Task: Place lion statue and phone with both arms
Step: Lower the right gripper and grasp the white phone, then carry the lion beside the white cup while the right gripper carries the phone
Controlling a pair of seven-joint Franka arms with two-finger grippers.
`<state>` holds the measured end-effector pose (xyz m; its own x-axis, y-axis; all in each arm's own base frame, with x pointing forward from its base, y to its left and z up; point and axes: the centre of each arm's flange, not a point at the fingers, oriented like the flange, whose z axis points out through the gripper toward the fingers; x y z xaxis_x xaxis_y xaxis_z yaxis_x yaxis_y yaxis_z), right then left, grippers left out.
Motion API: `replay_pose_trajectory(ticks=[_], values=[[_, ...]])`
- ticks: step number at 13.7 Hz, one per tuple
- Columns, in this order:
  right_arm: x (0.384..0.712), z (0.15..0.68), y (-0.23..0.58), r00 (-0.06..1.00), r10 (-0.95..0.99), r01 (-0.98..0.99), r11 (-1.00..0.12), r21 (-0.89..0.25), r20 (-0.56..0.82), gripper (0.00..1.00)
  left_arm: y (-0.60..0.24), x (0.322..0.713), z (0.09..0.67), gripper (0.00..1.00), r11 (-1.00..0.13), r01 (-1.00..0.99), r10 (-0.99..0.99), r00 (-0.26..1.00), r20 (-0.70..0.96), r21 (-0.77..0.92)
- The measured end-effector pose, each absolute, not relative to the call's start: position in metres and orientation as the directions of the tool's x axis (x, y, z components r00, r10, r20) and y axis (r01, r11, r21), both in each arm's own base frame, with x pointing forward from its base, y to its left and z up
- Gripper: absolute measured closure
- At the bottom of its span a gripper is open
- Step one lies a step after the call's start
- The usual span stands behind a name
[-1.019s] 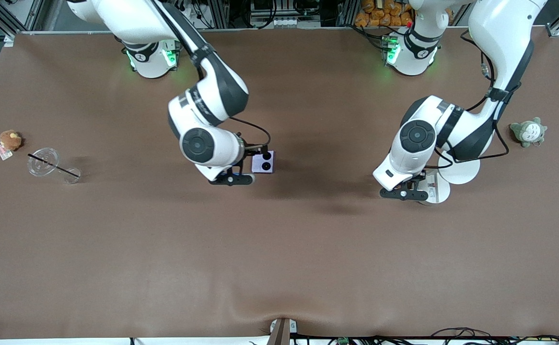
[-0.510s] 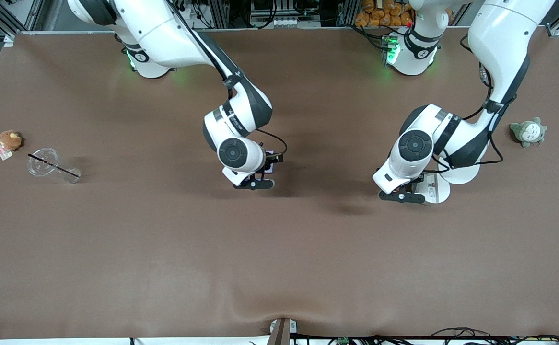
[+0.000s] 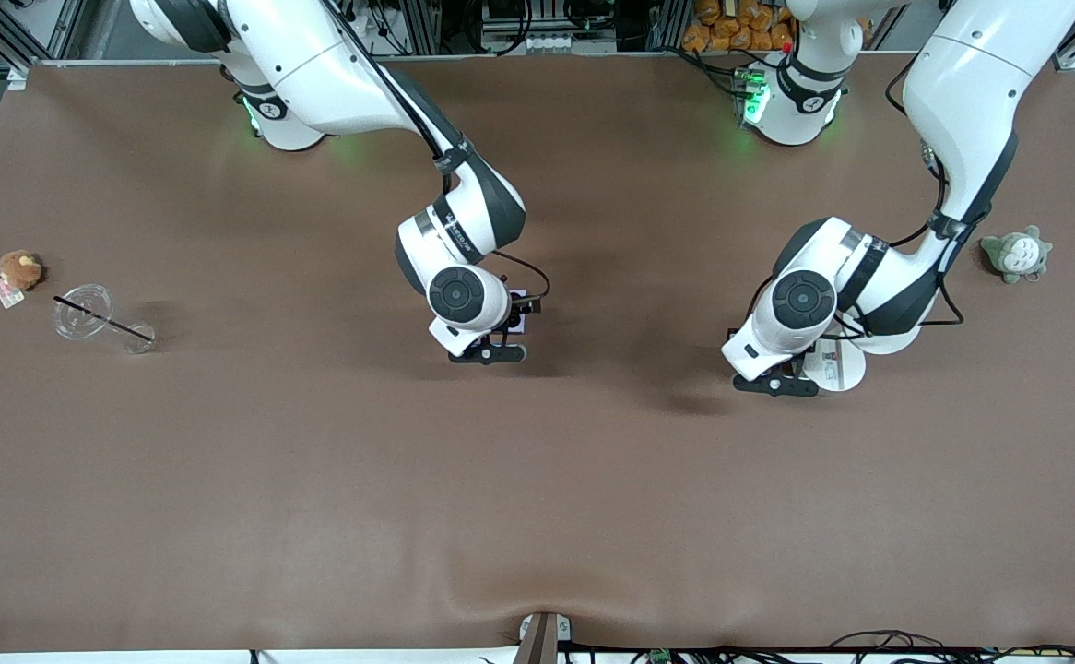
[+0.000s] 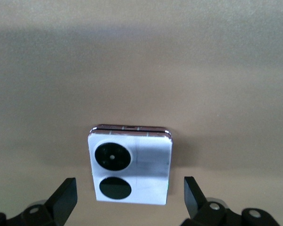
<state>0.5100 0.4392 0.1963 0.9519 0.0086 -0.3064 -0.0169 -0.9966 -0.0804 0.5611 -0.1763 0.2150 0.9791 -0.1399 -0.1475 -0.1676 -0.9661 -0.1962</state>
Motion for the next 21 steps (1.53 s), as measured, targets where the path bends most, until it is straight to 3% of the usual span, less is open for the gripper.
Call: replay_pose_trajectory(ticks=[17,19,20,21], values=[[0.493,0.166,0.450,0.967,-0.012,-0.032,-0.997,-0.076,-0.253,0.00,-0.167,0.572,0.200,0.63,-0.972,-0.153,-0.126,0.980,-0.153,-0.177],[0.493,0.166,0.451,0.969,-0.012,-0.029,-0.997,-0.066,-0.246,0.04,-0.166,0.574,0.200,0.63,-0.973,-0.150,-0.124,0.981,-0.150,-0.175],[0.494,0.167,0.449,0.969,-0.031,-0.046,-0.997,-0.054,-0.247,0.15,-0.166,0.574,0.200,0.63,-0.973,-0.149,-0.123,0.981,-0.150,-0.175],[0.496,0.171,0.449,0.969,-0.043,-0.058,-0.997,-0.054,-0.243,0.16,-0.166,0.575,0.200,0.63,-0.973,-0.149,-0.123,0.981,-0.149,-0.175]])
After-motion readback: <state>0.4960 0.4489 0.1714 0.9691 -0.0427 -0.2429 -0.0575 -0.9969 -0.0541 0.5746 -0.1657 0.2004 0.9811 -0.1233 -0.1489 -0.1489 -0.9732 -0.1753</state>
